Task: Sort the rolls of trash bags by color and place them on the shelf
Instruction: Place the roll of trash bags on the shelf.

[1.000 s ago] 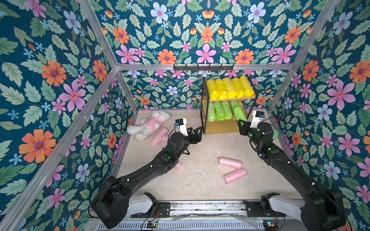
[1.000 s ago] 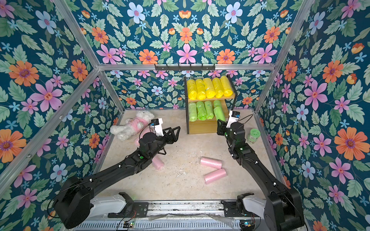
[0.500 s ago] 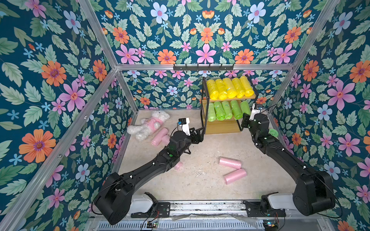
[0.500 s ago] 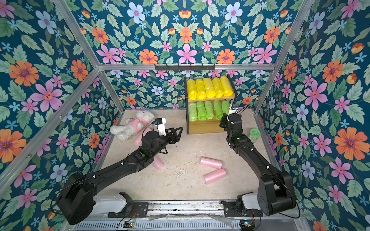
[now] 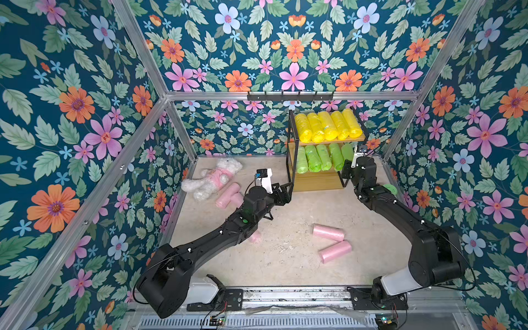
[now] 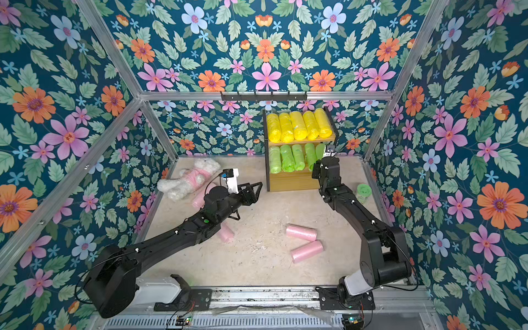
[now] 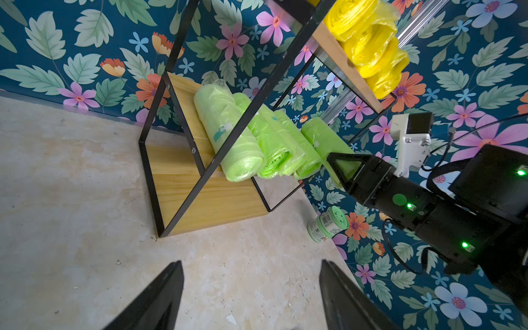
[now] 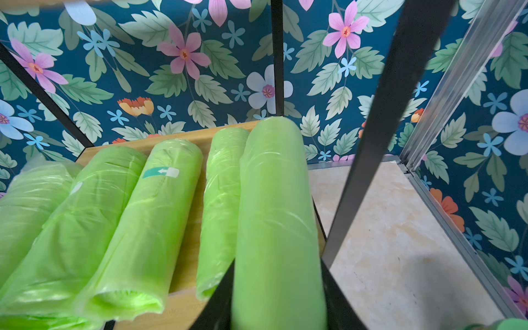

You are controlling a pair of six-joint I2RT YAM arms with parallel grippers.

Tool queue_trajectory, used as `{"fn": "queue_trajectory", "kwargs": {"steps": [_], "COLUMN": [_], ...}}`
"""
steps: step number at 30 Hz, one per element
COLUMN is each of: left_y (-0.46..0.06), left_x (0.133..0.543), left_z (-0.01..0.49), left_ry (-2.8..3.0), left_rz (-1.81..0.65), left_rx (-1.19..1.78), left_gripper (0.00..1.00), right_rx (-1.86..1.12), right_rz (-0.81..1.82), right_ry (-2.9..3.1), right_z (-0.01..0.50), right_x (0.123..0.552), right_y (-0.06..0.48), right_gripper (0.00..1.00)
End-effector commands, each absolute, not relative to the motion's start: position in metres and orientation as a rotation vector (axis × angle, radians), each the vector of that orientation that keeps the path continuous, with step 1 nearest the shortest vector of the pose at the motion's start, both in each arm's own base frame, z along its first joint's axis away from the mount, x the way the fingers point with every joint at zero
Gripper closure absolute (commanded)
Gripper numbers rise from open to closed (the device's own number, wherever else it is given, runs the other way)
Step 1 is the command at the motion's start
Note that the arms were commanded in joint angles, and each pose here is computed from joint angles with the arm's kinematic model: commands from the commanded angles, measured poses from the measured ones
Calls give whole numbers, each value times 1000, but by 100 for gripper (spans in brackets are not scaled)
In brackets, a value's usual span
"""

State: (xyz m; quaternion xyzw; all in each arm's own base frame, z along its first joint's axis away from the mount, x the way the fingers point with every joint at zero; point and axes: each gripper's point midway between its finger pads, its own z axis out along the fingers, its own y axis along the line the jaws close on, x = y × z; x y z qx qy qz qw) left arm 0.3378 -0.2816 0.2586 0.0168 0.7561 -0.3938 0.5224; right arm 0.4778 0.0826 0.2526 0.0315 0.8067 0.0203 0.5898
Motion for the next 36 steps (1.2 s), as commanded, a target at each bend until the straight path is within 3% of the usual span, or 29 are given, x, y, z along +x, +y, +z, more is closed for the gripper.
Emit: {"fn": "queue_trajectory", "kwargs": {"steps": [1,36], "left_y": [-282,-281], "left_x": [338,336], "left_z": [261,260], "left_ry": [1803,1805], "left_rz": [-954,-969], "left_rx": [36,27], "left_gripper": [20,20], "right_rx": [43,45], "right_rz": [66,24], "right_ry": [1859,1873], "right_z": [259,242], "right_x": [483,506], "right_y": [88,86], "right_gripper": [62,51]}}
